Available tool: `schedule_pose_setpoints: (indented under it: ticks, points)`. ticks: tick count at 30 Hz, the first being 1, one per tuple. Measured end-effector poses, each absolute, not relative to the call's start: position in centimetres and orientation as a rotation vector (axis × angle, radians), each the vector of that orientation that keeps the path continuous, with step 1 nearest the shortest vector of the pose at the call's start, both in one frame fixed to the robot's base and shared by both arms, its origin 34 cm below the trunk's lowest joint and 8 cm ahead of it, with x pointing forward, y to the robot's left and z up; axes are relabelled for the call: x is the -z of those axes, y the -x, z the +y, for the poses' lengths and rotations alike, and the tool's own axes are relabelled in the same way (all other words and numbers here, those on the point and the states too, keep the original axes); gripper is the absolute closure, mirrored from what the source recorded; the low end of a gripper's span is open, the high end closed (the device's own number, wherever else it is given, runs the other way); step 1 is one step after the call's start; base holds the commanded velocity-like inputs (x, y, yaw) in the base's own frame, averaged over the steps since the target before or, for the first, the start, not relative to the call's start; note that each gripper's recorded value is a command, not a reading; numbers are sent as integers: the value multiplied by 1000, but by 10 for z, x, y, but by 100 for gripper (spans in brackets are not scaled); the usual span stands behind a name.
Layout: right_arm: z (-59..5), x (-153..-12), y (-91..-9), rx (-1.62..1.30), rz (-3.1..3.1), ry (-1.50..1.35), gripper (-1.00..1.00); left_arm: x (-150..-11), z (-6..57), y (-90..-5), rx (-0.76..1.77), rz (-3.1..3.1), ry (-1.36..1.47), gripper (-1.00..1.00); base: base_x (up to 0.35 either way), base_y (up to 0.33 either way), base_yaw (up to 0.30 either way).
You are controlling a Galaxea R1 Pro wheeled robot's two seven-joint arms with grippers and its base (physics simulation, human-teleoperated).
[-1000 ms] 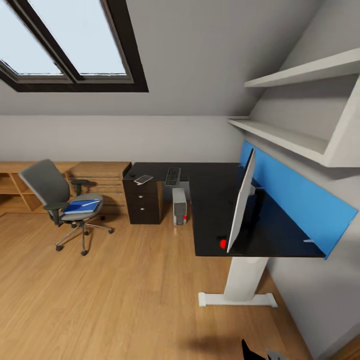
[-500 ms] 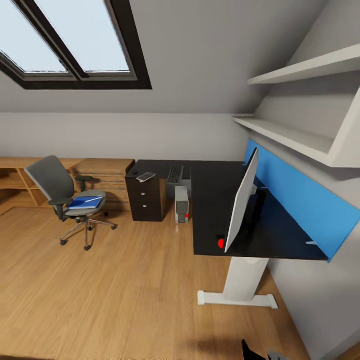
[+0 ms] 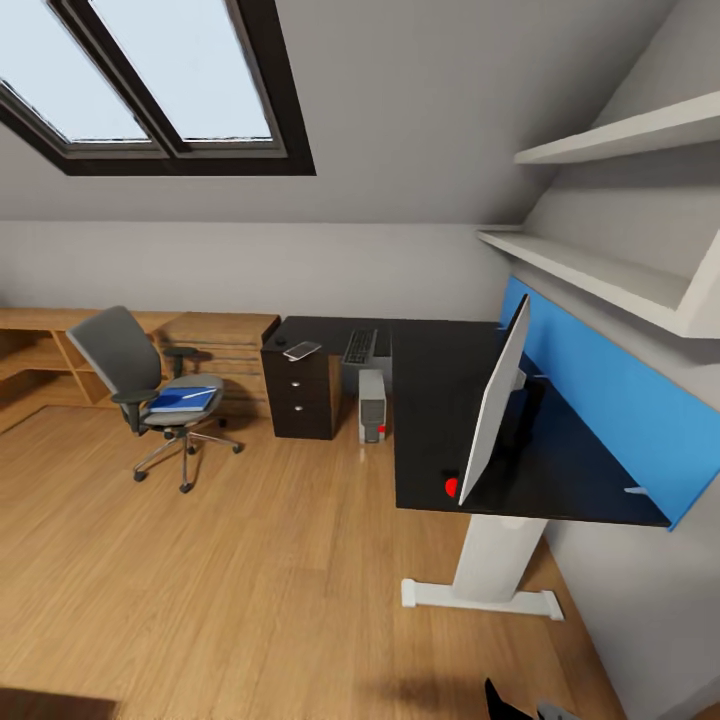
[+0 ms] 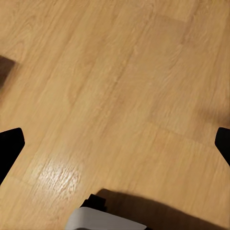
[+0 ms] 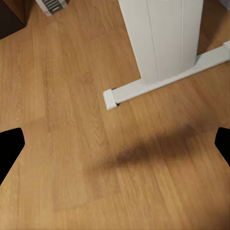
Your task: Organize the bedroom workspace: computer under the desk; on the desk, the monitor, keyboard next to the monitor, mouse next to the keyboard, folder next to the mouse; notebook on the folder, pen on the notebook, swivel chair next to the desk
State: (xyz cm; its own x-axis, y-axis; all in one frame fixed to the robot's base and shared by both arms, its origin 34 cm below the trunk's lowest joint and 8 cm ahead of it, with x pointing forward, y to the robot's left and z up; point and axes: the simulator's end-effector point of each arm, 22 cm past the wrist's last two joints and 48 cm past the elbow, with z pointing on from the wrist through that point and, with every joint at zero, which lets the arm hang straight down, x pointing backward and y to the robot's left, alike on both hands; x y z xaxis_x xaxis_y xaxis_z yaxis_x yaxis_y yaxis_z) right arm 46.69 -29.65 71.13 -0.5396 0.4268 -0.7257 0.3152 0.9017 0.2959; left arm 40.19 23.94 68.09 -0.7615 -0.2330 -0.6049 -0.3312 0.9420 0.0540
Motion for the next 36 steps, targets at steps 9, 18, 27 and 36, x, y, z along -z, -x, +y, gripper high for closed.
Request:
schedule_pose_setpoints:
  ticks: [9,18,27,36]
  points:
    - [-299,-711,-467,-157,2182,-531,-100,-681,239,-402,-208,2470,398,-100,0,0,5]
    - [-300,-711,-467,-156,2182,-532,-100,-681,238,-402,-206,2470,397,-100,0,0,0]
    - [-296,-711,-467,-164,2184,-526,-100,-681,238,-402,-206,2469,393,-100,0,0,0]
    - [-293,-715,-470,-162,2161,-517,-100,-681,239,-402,-208,2468,393,-100,0,0,0]
